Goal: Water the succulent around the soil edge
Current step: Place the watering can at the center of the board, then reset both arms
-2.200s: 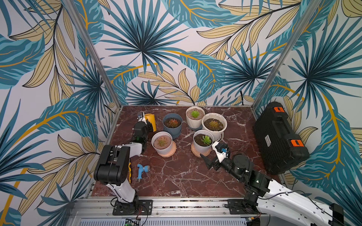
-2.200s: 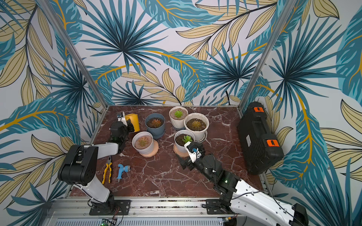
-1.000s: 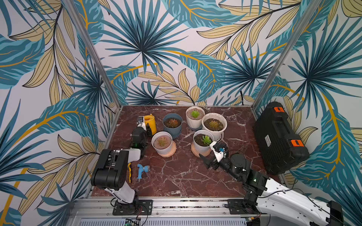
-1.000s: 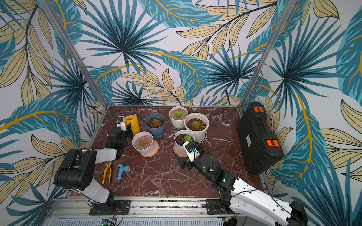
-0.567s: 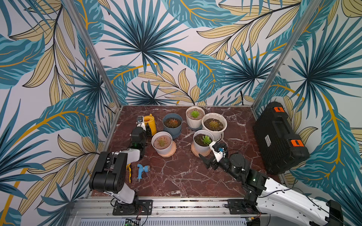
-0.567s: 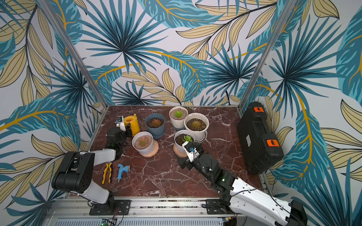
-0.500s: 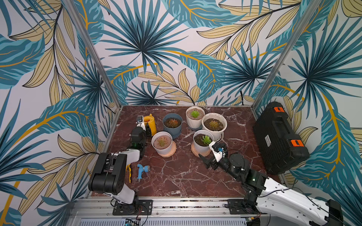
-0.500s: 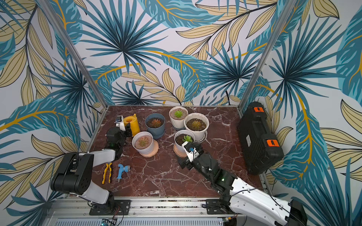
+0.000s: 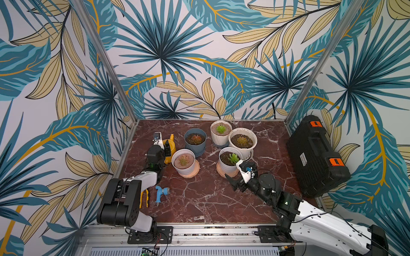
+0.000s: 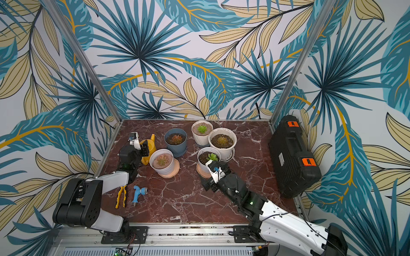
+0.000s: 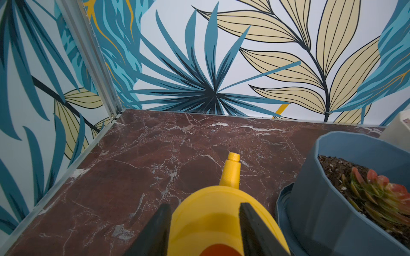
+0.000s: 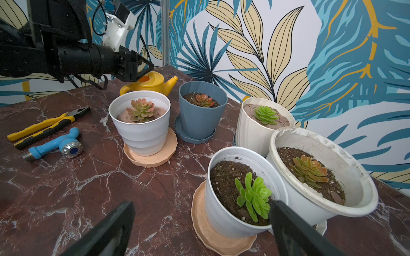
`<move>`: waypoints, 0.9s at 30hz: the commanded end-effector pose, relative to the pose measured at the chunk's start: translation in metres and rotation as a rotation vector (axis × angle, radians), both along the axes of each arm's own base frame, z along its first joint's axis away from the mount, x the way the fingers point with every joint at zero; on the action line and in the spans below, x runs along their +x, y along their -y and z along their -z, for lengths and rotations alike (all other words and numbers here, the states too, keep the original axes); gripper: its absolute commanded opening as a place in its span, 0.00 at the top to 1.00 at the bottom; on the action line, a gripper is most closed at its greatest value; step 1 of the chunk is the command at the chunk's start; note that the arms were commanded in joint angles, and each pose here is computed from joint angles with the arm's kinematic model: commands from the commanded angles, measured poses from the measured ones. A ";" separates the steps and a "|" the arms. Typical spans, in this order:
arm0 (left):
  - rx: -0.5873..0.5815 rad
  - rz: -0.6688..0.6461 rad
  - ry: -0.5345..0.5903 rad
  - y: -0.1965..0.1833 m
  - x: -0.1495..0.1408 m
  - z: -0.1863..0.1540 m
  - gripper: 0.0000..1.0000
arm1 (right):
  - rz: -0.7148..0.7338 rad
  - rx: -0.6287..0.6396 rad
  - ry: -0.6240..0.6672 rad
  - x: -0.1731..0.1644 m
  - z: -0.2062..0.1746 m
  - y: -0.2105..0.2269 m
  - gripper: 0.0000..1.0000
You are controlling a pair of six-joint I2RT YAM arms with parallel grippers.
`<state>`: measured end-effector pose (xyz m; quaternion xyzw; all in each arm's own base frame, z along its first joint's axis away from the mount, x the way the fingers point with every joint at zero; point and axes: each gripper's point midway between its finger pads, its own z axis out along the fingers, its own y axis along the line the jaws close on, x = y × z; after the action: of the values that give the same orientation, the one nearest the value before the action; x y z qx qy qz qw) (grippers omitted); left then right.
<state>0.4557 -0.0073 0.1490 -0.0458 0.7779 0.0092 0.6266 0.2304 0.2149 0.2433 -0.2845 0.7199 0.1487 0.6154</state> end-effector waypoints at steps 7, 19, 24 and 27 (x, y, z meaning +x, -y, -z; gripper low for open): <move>0.009 -0.011 -0.009 -0.005 -0.014 -0.010 0.58 | 0.015 -0.006 0.017 0.004 -0.003 -0.001 0.01; -0.042 -0.002 -0.005 -0.003 -0.026 -0.012 0.52 | 0.029 -0.021 0.015 0.007 0.000 0.000 0.01; -0.020 -0.026 0.009 -0.008 -0.026 -0.023 0.38 | 0.050 -0.032 0.013 0.010 0.003 0.002 0.01; -0.008 -0.084 0.027 -0.020 -0.027 -0.032 0.23 | 0.073 -0.037 0.014 0.012 0.004 0.004 0.01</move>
<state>0.4331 -0.0013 0.1747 -0.0641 0.7705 0.0077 0.6342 0.2385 0.2134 0.2317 -0.2830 0.7322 0.1209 0.6076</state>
